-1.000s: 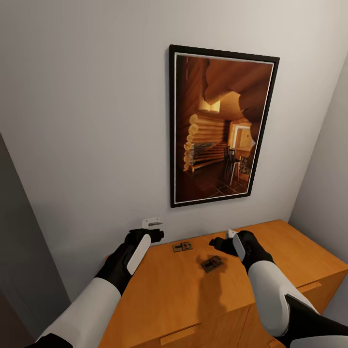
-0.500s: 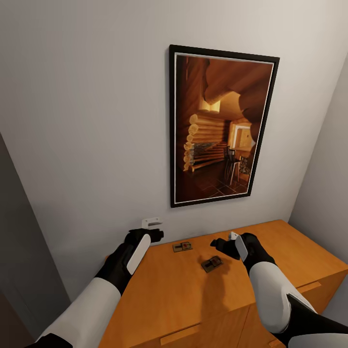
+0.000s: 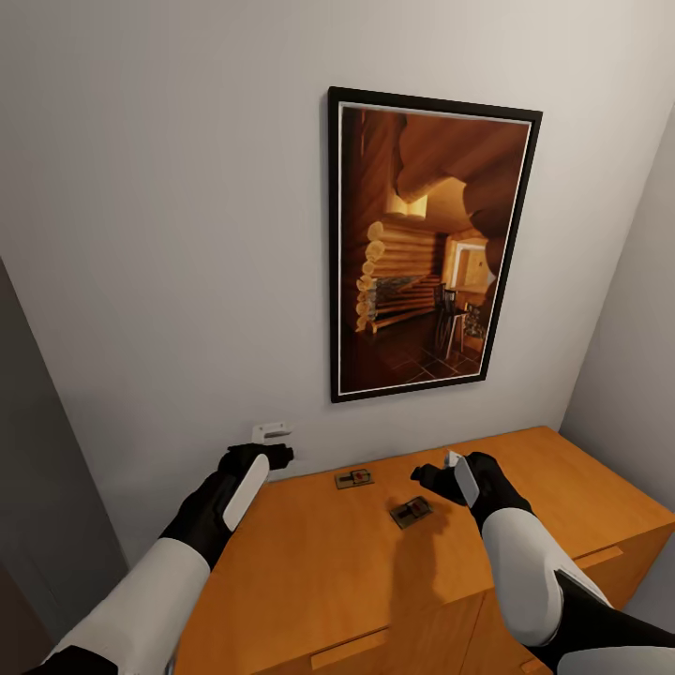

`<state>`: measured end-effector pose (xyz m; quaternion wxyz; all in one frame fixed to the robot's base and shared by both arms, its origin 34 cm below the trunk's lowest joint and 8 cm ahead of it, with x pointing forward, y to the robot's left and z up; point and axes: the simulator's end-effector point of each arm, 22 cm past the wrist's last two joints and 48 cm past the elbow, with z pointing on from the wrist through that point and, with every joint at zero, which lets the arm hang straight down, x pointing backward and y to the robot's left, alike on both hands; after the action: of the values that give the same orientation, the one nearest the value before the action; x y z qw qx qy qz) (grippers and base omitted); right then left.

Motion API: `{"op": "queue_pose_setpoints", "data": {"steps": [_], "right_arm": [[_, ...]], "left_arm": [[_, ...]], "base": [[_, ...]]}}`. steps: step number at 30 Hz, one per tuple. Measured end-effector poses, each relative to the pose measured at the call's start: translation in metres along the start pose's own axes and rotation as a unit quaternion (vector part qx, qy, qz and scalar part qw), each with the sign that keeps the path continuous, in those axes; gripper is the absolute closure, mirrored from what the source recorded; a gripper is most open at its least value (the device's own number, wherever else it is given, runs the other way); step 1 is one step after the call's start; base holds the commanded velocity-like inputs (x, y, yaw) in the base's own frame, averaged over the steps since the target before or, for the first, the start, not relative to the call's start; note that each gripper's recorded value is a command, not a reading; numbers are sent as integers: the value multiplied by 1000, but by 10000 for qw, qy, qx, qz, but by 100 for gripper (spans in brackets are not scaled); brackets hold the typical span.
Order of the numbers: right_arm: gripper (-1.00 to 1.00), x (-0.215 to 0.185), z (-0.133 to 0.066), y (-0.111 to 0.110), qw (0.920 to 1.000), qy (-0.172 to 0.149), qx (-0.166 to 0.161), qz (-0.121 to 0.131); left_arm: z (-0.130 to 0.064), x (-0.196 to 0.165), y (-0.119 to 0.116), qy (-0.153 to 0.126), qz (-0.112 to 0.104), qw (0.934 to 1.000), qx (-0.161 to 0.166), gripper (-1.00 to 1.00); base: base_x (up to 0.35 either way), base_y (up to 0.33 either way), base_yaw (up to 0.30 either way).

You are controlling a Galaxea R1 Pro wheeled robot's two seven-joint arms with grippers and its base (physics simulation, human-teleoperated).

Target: Take the four mousetraps from the cabinet in the bathroom and place them on the bathroom floor. Make sure all four end up on the same floor surface, and ensure that at least two of them are either under or directly next to the same bathroom sink.

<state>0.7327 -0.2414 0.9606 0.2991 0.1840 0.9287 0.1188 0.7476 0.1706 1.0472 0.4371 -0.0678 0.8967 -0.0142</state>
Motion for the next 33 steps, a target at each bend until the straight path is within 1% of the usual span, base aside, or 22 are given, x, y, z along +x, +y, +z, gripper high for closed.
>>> {"op": "queue_pose_setpoints", "data": {"steps": [5,8,13,20,22,29,33], "right_arm": [[-100,0,0,0,10000,-1,12,1],[-100,0,0,0,10000,1,15,1],[-100,2,1,1,10000,16,7,2],[-100,18,6,6,9998,201,-26,-21],[-100,22,7,10,9997,248,-49,-33],[-100,38,10,33,9991,375,-189,-85],[-100,45,11,44,9988,422,-212,-108]], "left_arm": [[1,-4,5,-72,-28,10000,-27,-100],[0,-8,2,-191,-72,9998,11,-100],[0,-12,-5,-287,-93,9995,111,-100],[-1,-14,-8,-319,-96,9992,206,-100],[-1,-14,-7,-319,-92,9992,204,-100],[0,-15,-3,-327,-87,9993,178,-100],[0,-15,-5,-327,-90,9992,193,-100]], "base": [[0,0,0],[0,0,0],[0,0,0],[0,0,0],[0,0,0],[0,0,0],[0,0,0]]}}
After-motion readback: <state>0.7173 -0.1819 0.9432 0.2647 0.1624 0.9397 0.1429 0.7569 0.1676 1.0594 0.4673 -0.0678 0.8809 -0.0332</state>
